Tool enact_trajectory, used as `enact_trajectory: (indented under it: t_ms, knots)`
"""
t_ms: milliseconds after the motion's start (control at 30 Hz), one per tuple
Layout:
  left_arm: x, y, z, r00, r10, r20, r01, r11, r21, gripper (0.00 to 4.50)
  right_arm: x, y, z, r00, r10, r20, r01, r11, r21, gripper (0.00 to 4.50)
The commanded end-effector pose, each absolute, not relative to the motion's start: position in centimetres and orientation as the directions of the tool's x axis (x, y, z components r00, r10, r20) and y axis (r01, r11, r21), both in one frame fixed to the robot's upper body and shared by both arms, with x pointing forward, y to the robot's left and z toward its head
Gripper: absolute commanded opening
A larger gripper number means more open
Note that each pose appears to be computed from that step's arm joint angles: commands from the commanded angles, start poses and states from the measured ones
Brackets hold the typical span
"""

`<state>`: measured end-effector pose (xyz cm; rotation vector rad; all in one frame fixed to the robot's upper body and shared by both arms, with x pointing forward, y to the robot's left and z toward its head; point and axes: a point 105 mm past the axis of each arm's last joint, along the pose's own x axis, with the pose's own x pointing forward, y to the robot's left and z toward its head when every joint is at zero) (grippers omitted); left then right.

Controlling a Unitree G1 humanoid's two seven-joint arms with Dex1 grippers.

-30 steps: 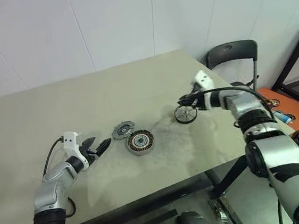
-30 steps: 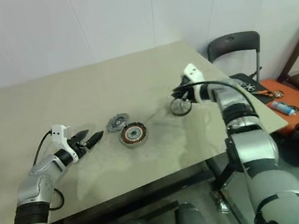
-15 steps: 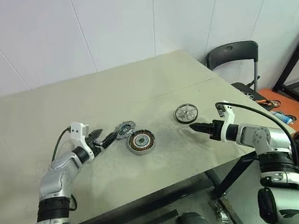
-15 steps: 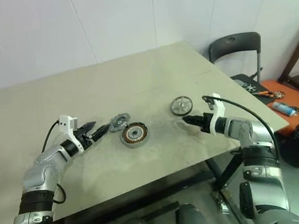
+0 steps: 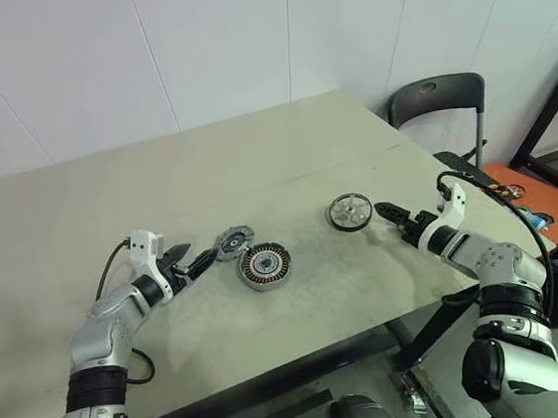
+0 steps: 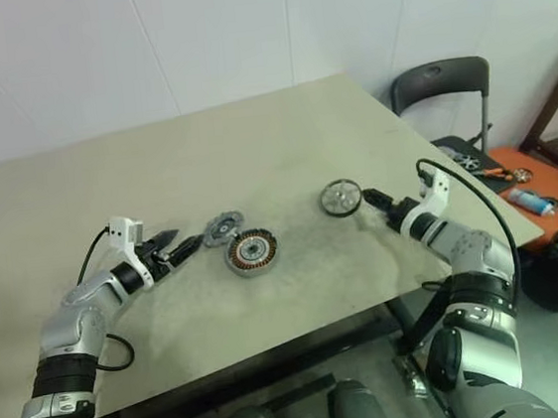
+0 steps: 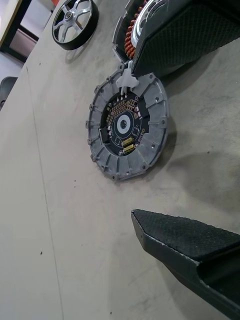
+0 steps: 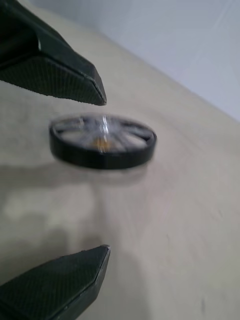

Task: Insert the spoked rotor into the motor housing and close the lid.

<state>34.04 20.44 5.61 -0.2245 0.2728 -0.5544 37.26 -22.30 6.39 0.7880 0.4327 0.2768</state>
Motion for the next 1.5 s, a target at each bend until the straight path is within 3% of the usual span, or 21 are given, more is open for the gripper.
enact_trajectory:
  t_ms: [33,367,833,1167,1267,1400,1500]
  knots:
    - [34.7,20.6,7.2,0.823,-0.546,-0.154,0.505,0.829,-0.241,4.50,37.5,-21.4,7.6,0.871,0.429,-0.238,-0.124,0.662,0.739,4.48]
    - [34.8,20.5,6.7,0.826,-0.541,-0.160,0.500,0.833,-0.237,4.50,37.4,-18.5,6.3,0.826,0.490,-0.279,-0.151,0.670,0.727,4.48]
    - [34.7,20.2,6.5,0.823,-0.544,-0.163,0.504,0.832,-0.233,4.50,39.6,-19.3,4.5,0.868,0.387,-0.311,-0.049,0.690,0.722,4.48]
    - [34.7,20.3,6.4,0.826,-0.539,-0.165,0.499,0.835,-0.231,4.50,39.7,-17.6,4.9,0.848,0.453,-0.275,-0.098,0.643,0.759,4.48]
    - [34.7,20.3,6.4,0.826,-0.538,-0.165,0.499,0.836,-0.230,4.50,39.8,-17.8,4.9,0.854,0.443,-0.273,-0.088,0.640,0.763,3.90]
    - [34.7,20.4,6.5,0.828,-0.537,-0.164,0.497,0.837,-0.231,4.50,39.8,-17.6,4.3,0.848,0.440,-0.297,-0.071,0.648,0.758,2.56]
    - [34.7,20.5,6.4,0.828,-0.536,-0.165,0.496,0.837,-0.232,4.50,39.8,-17.6,3.9,0.845,0.434,-0.312,-0.058,0.654,0.754,2.56]
